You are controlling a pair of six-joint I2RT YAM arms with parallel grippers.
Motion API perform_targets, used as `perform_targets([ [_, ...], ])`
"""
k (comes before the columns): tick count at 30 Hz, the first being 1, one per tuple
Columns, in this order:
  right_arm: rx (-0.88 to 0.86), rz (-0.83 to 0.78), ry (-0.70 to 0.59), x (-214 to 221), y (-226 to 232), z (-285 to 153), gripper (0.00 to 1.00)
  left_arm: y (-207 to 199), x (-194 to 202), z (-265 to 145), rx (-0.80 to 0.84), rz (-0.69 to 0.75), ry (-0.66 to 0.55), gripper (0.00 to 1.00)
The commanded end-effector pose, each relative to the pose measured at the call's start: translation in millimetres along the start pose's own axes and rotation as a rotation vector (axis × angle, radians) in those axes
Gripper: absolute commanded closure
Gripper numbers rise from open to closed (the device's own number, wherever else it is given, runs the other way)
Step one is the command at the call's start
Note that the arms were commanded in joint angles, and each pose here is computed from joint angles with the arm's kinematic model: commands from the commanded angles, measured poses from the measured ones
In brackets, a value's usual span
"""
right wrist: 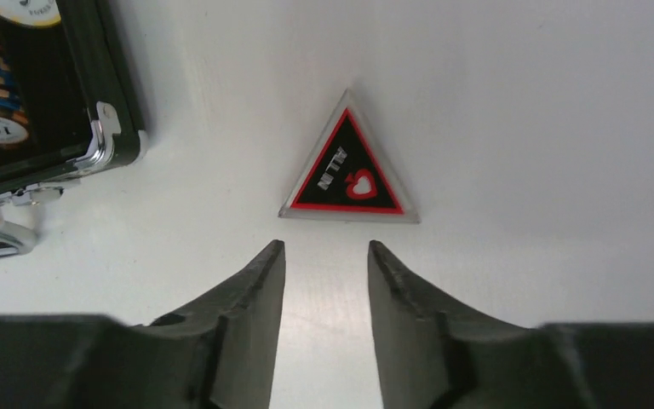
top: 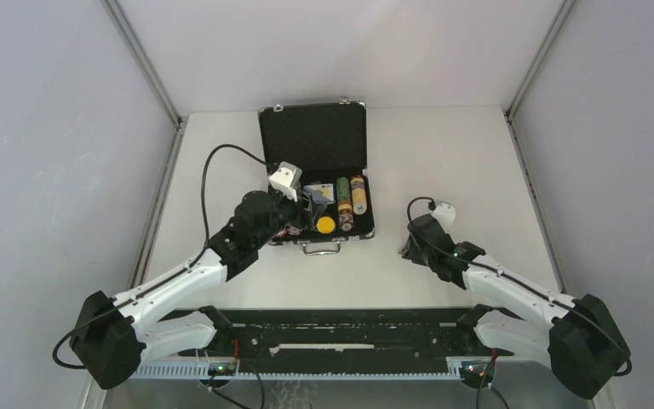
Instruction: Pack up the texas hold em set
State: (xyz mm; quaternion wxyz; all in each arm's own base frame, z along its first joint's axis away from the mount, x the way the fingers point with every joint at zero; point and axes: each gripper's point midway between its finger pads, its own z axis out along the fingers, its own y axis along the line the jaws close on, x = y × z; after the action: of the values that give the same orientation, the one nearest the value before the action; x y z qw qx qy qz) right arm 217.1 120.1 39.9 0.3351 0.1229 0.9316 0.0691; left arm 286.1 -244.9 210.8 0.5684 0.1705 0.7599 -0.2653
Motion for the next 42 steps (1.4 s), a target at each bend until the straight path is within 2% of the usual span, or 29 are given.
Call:
perform_targets([
  [1, 0.064, -0.015, -0.04, -25, -14, -9, 0.38, -5, -12, -4, 0.02, 0.004, -0.055, 0.35],
  [3, 0.084, -0.012, -0.019, -25, -20, -7, 0.24, -7, -13, -4, 0.025, 0.004, -0.058, 0.35],
  [4, 0.091, -0.012, -0.01, -25, -22, -5, 0.21, -7, -13, -5, 0.026, 0.004, -0.057, 0.35],
  [12, 0.133, 0.051, 0.015, -24, -17, 5, 0.17, -4, -12, -5, 0.005, 0.004, -0.058, 0.35],
  [15, 0.191, 0.064, -0.065, -32, -23, 1, 0.17, 1, -10, -2, -0.027, -0.013, -0.051, 0.35],
  [19, 0.34, -0.063, -0.292, -59, -32, -26, 0.18, 10, -8, -3, -0.08, -0.033, -0.04, 0.35],
  [21, 0.37, -0.074, -0.328, -65, -27, -35, 0.2, 10, -7, -2, -0.086, -0.041, -0.031, 0.35],
  [22, 0.37, -0.061, -0.328, -66, -24, -34, 0.13, 10, -6, -2, -0.085, -0.05, -0.03, 0.35],
  [23, 0.379, -0.022, -0.313, -63, -24, -30, 0.07, 9, -6, -1, -0.083, -0.056, -0.029, 0.35],
  [26, 0.386, 0.08, -0.197, -54, -25, -13, 0.01, 7, -7, -2, -0.074, -0.073, -0.028, 0.35],
  [29, 0.363, 0.129, -0.128, -46, -21, -3, 0.01, 7, -7, -3, -0.075, -0.077, -0.031, 0.35],
  [42, 0.282, 0.194, -0.024, -27, 3, 15, 0.05, 5, -5, -6, -0.06, -0.095, -0.037, 0.36],
])
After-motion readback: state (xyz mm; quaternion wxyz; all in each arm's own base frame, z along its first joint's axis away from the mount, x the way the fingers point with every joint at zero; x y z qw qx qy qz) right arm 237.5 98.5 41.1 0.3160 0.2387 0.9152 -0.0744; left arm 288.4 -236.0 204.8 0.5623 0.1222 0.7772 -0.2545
